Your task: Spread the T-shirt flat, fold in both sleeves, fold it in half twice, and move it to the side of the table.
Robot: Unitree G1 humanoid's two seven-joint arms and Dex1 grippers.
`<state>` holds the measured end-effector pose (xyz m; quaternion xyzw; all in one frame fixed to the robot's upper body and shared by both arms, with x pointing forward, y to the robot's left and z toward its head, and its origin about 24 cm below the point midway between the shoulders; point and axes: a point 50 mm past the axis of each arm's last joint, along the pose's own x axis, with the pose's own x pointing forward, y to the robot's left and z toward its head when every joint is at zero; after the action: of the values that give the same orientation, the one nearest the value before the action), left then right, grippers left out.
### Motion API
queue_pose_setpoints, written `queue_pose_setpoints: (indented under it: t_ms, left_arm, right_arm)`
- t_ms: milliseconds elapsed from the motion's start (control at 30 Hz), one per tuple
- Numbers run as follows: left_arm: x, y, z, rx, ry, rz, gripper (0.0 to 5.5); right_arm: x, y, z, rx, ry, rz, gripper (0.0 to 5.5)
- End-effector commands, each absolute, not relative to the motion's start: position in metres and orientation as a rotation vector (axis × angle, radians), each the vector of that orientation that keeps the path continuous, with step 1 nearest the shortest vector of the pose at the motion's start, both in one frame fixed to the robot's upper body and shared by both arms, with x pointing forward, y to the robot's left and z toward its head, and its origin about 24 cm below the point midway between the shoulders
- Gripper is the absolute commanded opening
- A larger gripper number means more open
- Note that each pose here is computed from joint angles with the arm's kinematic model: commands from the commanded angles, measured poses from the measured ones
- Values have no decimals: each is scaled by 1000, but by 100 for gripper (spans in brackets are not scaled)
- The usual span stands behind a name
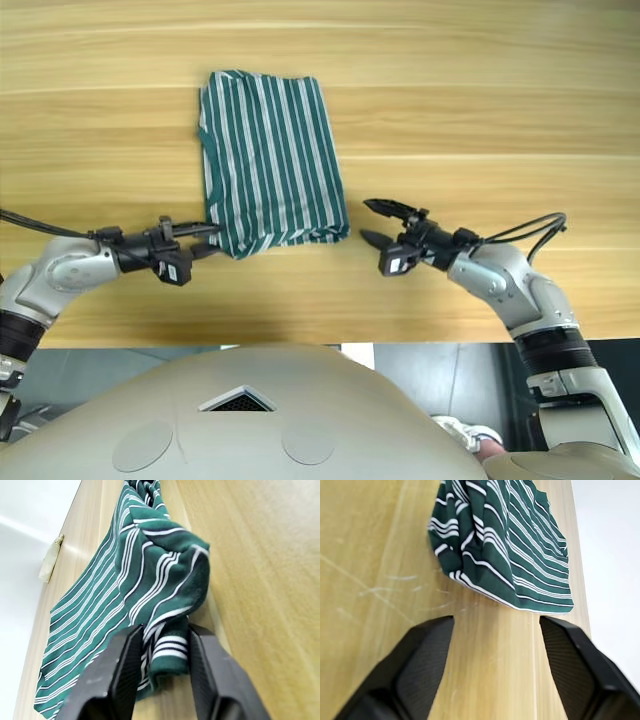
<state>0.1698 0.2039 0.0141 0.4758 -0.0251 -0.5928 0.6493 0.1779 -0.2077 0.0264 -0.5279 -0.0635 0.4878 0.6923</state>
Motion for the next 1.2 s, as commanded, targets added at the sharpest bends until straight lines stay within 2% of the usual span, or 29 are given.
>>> queue_pose_setpoints:
  t_ms: [33,167,300,500,767,1200]
  left_arm:
    - [156,225,-12,1126,178,-1434,97]
    - [159,226,-16,1120,189,-1425,47]
    - [160,224,-18,1108,183,-1419,14]
    - [159,216,-20,1075,151,-1421,10]
    - [160,212,-23,1066,139,-1401,10]
    - [157,210,-26,1038,131,-1387,10]
  right_arm:
    - [167,-207,27,-1185,-122,1195,316]
    - [170,-199,24,-1175,-134,1236,316]
    - [187,-195,21,-1190,-147,1262,316]
    - [194,-183,13,-1163,-189,1302,316]
    - [192,-180,12,-1146,-203,1325,316]
    - [210,-182,10,-1102,-221,1186,81]
